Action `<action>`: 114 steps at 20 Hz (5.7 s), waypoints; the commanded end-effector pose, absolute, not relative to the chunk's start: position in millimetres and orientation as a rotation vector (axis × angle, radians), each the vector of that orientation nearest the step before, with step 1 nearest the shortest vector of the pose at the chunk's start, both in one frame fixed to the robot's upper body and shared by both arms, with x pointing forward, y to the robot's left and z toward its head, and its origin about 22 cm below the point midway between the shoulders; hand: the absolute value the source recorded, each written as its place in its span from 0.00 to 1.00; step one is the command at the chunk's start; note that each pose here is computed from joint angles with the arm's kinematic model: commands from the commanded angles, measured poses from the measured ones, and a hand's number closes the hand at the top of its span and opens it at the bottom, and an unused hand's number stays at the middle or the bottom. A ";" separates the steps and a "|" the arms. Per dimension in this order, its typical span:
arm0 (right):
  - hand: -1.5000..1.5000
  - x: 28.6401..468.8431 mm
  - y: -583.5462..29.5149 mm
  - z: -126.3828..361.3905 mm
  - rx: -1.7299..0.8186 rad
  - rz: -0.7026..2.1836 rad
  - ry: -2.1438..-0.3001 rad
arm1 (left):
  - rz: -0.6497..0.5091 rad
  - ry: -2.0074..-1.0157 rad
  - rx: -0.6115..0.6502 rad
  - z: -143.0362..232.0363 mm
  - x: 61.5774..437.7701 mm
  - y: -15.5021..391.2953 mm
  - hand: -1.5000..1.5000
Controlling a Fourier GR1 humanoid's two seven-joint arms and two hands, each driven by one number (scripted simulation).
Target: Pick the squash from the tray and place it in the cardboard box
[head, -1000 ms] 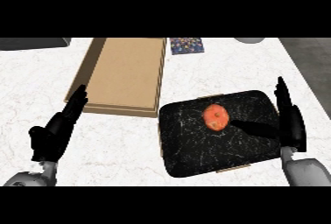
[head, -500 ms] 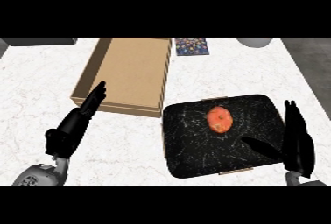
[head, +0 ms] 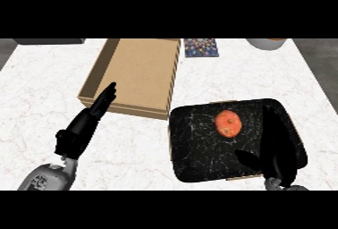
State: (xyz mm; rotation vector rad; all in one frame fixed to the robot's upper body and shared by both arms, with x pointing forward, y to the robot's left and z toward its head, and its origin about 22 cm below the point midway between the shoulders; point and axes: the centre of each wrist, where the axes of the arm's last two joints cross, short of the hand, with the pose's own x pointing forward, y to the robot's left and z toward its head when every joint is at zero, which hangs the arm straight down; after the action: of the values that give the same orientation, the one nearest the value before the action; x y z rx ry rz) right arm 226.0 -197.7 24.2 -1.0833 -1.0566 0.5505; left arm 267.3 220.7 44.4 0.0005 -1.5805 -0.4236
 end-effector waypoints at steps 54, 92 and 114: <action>0.00 275.0 -126.7 12.1 -1.049 0.565 -0.659 | -0.454 -1.595 -0.052 51.5 269.2 197.5 0.50; 1.00 340.8 -185.3 162.2 0.075 2.002 -2.310 | -0.489 -1.643 -0.076 54.1 292.9 193.2 0.50; 1.00 452.7 -206.3 250.4 0.262 1.547 -2.310 | -0.489 -1.628 -0.081 59.7 285.4 198.8 0.50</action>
State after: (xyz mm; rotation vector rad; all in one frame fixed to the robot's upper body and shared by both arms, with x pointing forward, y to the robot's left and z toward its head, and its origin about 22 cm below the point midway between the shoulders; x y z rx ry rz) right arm 437.9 -223.4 250.4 0.0972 -2.3563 1.5290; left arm 286.2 196.8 48.6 -0.0691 -1.6160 -0.4870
